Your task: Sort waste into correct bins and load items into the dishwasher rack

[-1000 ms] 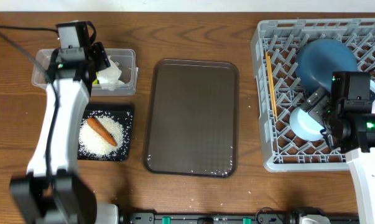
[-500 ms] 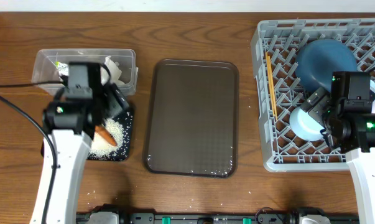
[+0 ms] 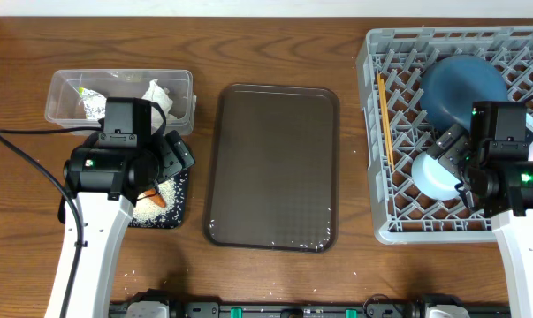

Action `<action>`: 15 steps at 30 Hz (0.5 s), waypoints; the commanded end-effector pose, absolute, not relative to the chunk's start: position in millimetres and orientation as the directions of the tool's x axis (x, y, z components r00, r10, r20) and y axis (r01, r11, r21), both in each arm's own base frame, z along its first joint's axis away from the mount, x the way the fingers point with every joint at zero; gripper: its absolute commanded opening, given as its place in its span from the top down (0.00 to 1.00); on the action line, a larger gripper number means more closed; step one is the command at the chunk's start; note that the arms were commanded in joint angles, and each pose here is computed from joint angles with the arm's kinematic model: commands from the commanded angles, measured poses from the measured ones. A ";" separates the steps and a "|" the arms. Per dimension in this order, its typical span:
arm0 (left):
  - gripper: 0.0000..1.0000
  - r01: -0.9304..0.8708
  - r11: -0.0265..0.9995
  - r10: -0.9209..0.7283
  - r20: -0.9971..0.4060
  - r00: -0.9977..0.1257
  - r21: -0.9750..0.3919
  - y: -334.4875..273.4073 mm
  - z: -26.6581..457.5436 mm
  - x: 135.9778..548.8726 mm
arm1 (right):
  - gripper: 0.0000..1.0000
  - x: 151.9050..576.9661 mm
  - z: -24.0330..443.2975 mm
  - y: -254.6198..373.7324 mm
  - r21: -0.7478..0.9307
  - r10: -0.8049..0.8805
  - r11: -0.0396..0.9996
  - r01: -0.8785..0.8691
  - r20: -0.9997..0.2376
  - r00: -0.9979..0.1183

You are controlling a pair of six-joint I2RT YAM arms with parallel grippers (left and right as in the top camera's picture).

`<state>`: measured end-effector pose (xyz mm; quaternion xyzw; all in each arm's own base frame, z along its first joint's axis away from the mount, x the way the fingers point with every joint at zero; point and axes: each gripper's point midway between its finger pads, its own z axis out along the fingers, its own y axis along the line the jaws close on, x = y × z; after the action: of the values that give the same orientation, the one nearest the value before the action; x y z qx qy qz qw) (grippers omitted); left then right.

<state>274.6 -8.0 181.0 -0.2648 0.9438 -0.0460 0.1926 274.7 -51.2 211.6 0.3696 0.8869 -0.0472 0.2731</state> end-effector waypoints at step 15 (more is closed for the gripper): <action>0.04 -0.305 0.943 -0.333 -0.354 -0.874 -0.134 -11.7 141.7 243.3 | 0.01 276.3 218.8 -53.8 0.120 0.623 0.724 0.680 -0.537 -0.569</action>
<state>255.5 -9.7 153.2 -0.2268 0.9574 -0.0391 0.1746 274.8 -51.2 211.7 0.3696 0.8868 -0.0470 0.2734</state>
